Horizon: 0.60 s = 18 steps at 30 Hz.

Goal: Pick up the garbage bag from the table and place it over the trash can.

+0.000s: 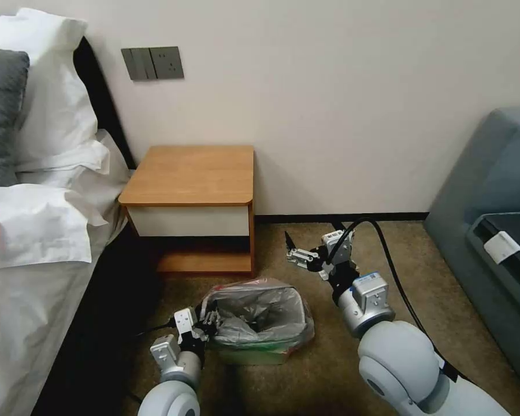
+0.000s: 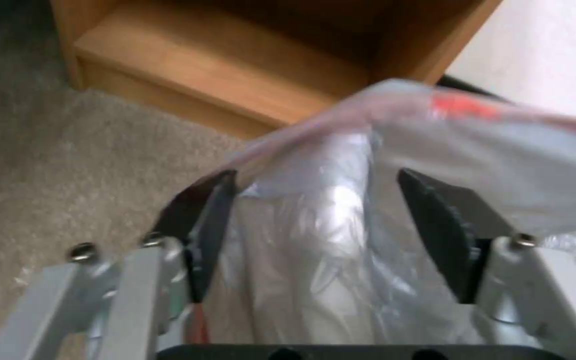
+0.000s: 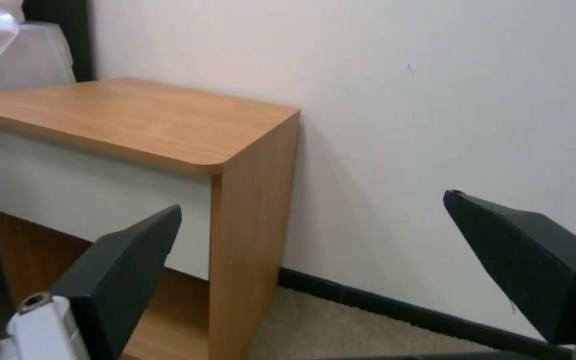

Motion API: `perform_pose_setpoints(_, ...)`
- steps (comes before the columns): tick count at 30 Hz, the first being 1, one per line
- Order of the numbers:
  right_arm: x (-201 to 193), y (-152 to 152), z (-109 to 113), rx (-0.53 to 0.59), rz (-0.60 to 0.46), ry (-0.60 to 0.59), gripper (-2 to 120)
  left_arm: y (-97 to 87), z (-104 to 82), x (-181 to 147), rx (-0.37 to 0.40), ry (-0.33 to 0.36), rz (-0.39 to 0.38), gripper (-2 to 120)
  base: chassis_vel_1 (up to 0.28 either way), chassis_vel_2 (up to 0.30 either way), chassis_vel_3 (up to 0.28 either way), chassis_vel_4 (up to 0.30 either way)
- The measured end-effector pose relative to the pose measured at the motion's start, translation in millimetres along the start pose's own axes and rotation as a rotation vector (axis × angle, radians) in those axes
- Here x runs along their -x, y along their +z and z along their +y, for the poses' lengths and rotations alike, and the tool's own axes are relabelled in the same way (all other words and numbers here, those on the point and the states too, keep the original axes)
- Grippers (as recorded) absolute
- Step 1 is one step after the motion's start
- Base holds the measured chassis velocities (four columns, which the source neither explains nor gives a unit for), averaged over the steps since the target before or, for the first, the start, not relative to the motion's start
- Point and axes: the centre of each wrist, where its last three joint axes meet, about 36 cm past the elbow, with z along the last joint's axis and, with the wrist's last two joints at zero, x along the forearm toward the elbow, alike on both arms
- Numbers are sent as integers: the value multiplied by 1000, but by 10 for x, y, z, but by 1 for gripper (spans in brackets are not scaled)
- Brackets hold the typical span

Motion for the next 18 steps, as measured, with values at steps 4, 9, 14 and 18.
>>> perform_pose_setpoints(4,-60,3,4,7,10,-1,100,-26,14,-50,3,6,-34,82,0,0,0,0)
perform_pose_setpoints(9,-126,5,35,35,22,3,100,-57,54,-113,2,17,-63,98,0,0,0,0)
perform_pose_setpoints(14,-148,7,44,50,26,10,100,-107,67,-170,1,29,-54,100,0,0,0,0)
perform_pose_setpoints(18,-145,-1,48,59,23,14,100,-106,38,-220,4,51,-30,100,0,0,0,0)
